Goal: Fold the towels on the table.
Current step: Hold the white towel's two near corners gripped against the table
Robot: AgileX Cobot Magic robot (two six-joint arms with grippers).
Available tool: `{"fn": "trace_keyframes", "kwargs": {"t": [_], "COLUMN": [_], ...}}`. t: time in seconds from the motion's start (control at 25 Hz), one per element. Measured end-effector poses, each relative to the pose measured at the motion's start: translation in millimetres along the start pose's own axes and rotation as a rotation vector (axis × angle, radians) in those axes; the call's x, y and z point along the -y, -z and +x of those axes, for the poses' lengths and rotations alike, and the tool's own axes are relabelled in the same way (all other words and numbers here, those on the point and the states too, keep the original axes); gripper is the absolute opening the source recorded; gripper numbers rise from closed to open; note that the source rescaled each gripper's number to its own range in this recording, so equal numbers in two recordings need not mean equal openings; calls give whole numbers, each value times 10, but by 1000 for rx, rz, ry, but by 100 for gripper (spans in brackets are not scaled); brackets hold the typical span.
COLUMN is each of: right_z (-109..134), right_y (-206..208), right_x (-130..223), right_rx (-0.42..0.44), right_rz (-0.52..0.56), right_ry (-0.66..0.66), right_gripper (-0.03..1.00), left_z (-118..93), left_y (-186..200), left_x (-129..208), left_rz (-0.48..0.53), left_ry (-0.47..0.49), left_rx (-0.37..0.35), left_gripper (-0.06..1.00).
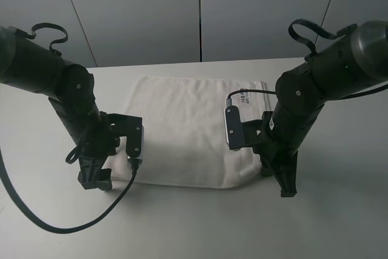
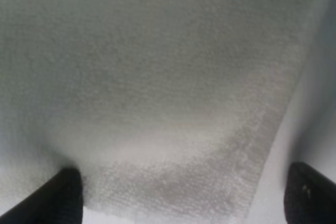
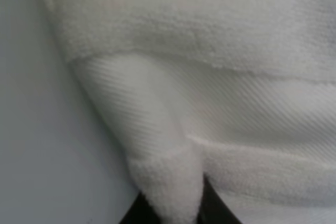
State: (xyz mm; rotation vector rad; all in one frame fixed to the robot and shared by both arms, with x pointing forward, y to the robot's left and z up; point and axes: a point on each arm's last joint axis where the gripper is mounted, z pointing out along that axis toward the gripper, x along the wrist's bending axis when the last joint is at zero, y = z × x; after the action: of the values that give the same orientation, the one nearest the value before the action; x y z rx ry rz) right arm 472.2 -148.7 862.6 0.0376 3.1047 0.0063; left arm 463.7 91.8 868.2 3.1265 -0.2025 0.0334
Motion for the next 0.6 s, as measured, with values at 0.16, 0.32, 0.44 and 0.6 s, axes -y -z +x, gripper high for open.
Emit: {"fn": "trace_keyframes", "kwargs": {"t": [0.16,0.32,0.44,0.6], "right_z": [1,7,13,17], "right_y": [0,0,1,2], "right_x": [-2,-14,-29,-37], "right_rx": [-1,-9,-16,-21], "right_rz": [-2,-15,-31,-39], "right_ry": [-4,-29,-60,-77], "right_gripper": [0,0,0,0], "left_z": [15,31,40,46], "left_y": [-6,-3,-2,-2], "left_x": [-11,-20,-25,-25], "left_rz": [-11,-19,-25,-24], "left_ry": [0,-8,-12,-18], "left_rx": [-15,-31,-40,-47], "left_gripper": [78,42,28,7]}}
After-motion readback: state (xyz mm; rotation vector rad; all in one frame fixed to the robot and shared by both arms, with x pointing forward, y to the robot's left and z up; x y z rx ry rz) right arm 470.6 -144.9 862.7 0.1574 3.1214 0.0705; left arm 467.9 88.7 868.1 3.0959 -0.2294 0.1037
